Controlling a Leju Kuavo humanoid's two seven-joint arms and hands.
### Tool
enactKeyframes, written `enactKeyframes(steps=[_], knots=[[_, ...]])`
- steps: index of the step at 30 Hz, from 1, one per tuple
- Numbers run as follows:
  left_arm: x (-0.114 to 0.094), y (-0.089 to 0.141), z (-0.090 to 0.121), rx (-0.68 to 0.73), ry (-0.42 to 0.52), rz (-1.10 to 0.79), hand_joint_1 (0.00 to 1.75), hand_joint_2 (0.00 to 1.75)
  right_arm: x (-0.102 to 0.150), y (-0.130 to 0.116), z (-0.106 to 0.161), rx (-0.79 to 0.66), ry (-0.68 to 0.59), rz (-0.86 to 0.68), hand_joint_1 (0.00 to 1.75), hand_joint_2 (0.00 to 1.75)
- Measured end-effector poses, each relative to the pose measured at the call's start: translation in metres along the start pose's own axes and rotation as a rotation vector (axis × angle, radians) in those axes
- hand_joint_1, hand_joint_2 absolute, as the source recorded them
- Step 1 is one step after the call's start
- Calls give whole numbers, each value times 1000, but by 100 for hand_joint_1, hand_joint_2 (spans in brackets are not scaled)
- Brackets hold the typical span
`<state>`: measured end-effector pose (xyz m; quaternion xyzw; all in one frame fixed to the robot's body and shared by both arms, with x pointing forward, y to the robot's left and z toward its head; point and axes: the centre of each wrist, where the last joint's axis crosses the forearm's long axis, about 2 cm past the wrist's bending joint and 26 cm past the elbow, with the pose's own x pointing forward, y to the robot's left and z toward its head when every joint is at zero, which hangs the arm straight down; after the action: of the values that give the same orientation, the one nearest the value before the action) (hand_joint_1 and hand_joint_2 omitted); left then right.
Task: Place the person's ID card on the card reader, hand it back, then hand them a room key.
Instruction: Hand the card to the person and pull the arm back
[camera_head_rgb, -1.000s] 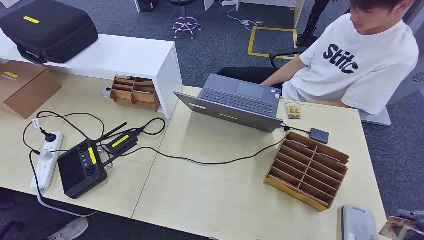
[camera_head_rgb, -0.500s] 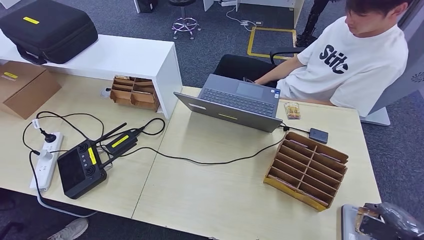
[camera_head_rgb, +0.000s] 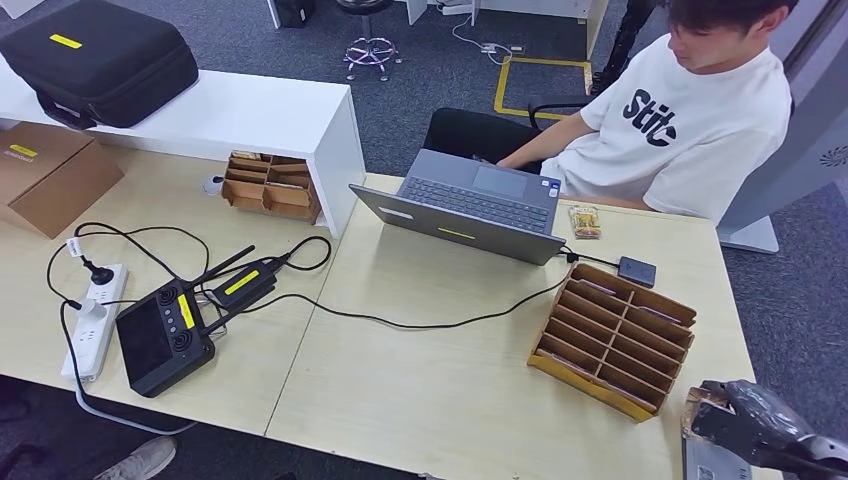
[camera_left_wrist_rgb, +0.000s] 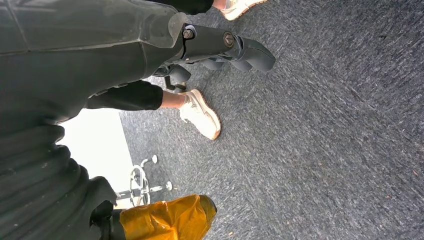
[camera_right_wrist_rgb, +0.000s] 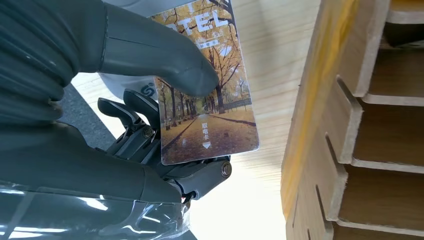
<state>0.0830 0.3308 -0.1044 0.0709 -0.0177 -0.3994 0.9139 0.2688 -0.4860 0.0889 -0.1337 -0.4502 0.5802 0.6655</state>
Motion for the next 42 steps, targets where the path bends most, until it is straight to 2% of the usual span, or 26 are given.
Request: enactKeyframes(steps=[5, 11, 17, 22, 28, 35, 38, 42], knots=[[-1, 1, 0, 3, 2, 5, 0, 175, 4, -12, 0, -53, -32, -8, 175, 175], [-6, -1, -1, 6, 8, 9, 0, 175, 13, -51, 12, -139, -57, 27, 175, 175], [-10, -3, -1, 9, 8, 9, 0, 175, 32, -118, 22, -289, -50, 117, 175, 175], [-11, -5, -1, 8, 8, 9, 0, 175, 48, -160, 27, -377, -68, 170, 175, 175], [-7, -3, -1, 6, 2, -1, 0, 175, 85, -215, 20, -477, -122, 221, 175, 175], [-5, -4, -1, 0, 3, -8, 0, 175, 110, -232, 4, -498, -160, 236, 175, 175], [-1, -1, 0, -6, 8, -27, 0, 175, 141, -240, -19, -524, -162, 246, 175, 175], [18, 10, 3, -4, -6, -58, 0, 175, 214, -247, -68, -572, -188, 248, 175, 175]])
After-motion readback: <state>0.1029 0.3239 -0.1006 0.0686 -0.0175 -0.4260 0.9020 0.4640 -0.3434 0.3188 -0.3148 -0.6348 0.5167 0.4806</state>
